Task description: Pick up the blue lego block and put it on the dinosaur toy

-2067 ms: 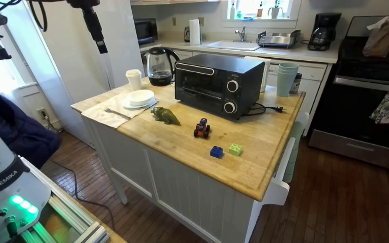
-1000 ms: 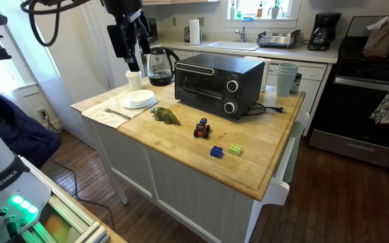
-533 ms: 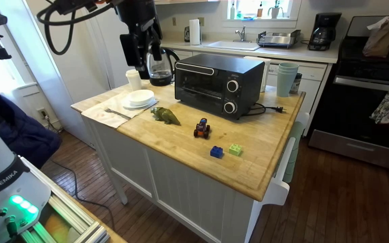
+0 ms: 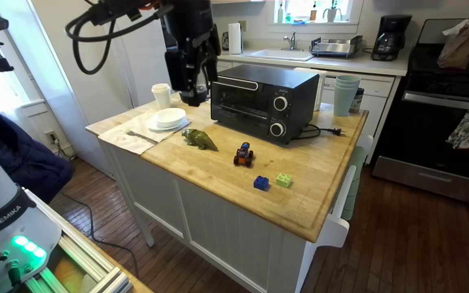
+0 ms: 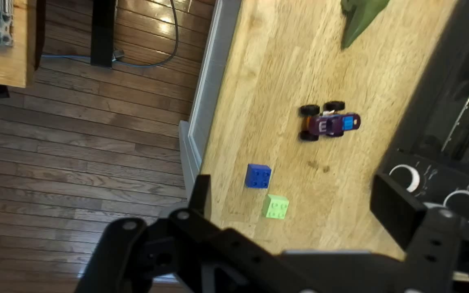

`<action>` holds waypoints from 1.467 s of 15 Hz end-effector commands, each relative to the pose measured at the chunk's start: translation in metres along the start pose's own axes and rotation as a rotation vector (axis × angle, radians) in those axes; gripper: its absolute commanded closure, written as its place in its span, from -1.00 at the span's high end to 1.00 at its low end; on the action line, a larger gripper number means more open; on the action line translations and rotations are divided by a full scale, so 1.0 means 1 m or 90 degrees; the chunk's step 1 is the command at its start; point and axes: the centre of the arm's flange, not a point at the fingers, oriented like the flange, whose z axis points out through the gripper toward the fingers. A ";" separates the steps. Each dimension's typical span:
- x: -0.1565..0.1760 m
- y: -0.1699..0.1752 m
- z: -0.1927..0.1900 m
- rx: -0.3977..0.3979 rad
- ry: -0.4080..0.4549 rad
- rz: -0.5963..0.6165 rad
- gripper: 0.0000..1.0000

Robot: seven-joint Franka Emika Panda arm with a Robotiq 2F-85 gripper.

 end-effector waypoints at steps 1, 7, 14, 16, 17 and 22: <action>0.064 -0.010 0.023 -0.004 0.001 0.086 1.00; 0.110 -0.015 0.081 -0.014 -0.003 0.185 1.00; 0.129 -0.015 0.143 -0.075 -0.049 0.198 1.00; 0.131 -0.012 0.159 -0.095 -0.057 0.194 1.00; 0.131 -0.011 0.167 -0.102 -0.062 0.192 1.00; 0.124 -0.003 0.176 -0.117 -0.056 0.188 1.00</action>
